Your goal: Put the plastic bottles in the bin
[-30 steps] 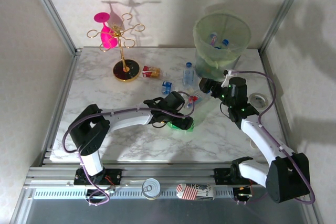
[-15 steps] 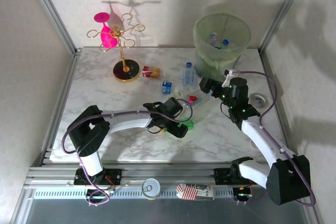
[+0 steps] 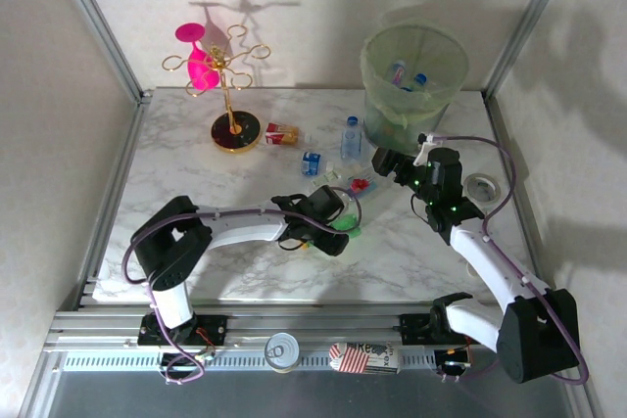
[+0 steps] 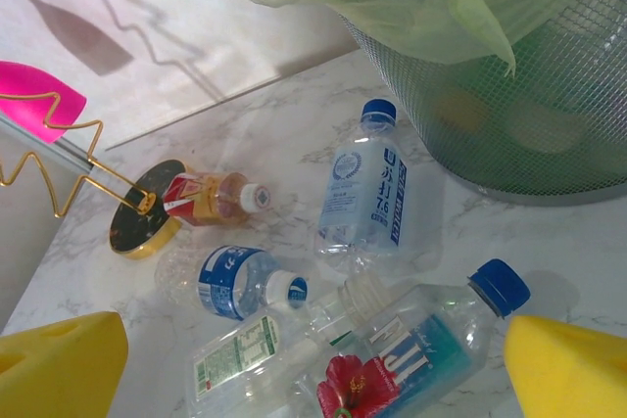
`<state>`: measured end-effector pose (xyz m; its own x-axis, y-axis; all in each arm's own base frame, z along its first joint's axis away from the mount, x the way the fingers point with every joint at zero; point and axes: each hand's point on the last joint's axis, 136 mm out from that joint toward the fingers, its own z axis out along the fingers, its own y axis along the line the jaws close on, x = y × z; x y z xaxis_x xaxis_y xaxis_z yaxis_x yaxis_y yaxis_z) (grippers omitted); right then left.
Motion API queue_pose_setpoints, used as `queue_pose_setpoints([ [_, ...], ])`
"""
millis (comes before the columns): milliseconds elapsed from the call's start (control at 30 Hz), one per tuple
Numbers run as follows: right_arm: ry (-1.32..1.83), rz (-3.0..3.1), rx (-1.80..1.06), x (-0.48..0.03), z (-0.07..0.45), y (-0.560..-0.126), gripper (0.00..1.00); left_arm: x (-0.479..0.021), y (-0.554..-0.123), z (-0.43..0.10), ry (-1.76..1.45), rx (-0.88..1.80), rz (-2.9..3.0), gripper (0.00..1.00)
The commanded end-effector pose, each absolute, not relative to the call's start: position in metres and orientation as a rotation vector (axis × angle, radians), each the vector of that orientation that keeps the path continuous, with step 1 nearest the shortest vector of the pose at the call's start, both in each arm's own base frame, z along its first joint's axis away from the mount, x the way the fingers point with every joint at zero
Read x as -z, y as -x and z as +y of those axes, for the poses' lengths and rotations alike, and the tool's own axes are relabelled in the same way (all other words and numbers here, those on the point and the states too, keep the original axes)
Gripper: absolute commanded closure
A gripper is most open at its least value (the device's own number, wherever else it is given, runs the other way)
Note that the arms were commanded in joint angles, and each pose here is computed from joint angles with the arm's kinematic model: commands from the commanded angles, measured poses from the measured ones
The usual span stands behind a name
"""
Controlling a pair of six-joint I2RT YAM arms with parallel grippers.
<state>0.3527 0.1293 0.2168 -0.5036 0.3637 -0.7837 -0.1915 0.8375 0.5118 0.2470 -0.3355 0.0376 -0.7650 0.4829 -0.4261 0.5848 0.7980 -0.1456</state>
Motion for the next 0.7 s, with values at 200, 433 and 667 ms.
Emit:
queue_pose_setpoints([
  [200, -0.134, 1.956, -0.686, -0.223, 0.128, -0.348, 0.01, -0.027, -0.244, -0.346, -0.886, 0.359, 2.588, 0.33],
  [433, -0.095, 1.916, -0.707, -0.243, 0.132, -0.349, 0.01, -0.074, -0.254, -0.362, -0.789, 0.489, 2.454, 0.49],
  [667, 0.053, 1.78, -0.835, -0.301, 0.156, -0.349, 0.01, -0.171, -0.281, -0.381, -0.531, 0.732, 2.161, 0.53],
])
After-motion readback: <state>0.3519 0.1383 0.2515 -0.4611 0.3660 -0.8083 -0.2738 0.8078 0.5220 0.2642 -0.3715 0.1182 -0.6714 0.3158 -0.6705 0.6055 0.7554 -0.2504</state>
